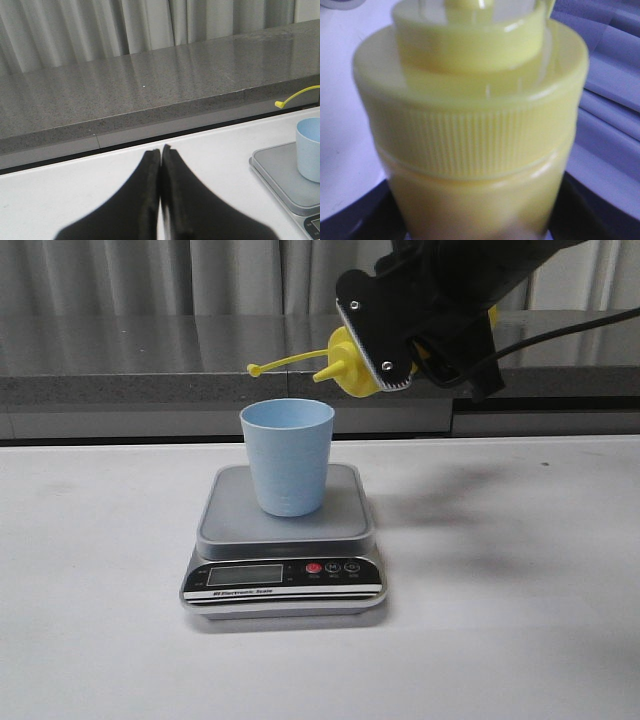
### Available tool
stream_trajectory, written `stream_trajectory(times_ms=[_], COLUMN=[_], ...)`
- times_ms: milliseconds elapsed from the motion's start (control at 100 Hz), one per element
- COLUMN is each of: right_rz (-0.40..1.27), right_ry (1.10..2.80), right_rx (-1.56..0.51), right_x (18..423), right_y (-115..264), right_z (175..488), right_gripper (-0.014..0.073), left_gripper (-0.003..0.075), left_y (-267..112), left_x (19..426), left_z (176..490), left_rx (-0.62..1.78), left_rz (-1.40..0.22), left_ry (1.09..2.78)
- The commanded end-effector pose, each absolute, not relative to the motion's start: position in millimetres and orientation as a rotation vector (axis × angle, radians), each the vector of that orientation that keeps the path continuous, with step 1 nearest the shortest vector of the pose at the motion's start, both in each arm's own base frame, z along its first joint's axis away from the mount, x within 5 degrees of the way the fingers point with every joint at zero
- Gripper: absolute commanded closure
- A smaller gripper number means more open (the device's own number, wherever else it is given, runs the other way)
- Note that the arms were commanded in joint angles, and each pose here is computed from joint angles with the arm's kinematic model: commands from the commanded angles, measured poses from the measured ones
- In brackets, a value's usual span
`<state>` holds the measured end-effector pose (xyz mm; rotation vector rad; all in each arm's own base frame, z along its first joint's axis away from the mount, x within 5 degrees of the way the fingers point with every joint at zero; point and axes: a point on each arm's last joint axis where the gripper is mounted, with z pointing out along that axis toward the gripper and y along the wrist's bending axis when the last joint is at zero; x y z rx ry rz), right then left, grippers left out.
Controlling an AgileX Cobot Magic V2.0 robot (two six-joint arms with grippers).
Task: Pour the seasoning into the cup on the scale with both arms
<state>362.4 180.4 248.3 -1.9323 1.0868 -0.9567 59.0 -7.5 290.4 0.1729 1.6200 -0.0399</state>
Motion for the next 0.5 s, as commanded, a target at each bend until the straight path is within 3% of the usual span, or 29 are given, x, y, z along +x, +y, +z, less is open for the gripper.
stream_trajectory(times_ms=[0, 490], right_rz=[-1.051, -1.122], right_ry=[1.018, 0.945], right_rx=[-1.875, -1.907], right_x=[359.2, 357.6], right_y=[181.0, 185.0], right_z=[280.2, 282.4], right_gripper=[0.0302, 0.0302], left_gripper=[0.0738, 0.0738], left_y=[-7.7, -7.7], left_x=[59.3, 59.3], left_z=[304.9, 304.9], left_rx=[0.161, 0.161], left_rz=[-0.045, -0.045], left_ry=[1.528, 1.528])
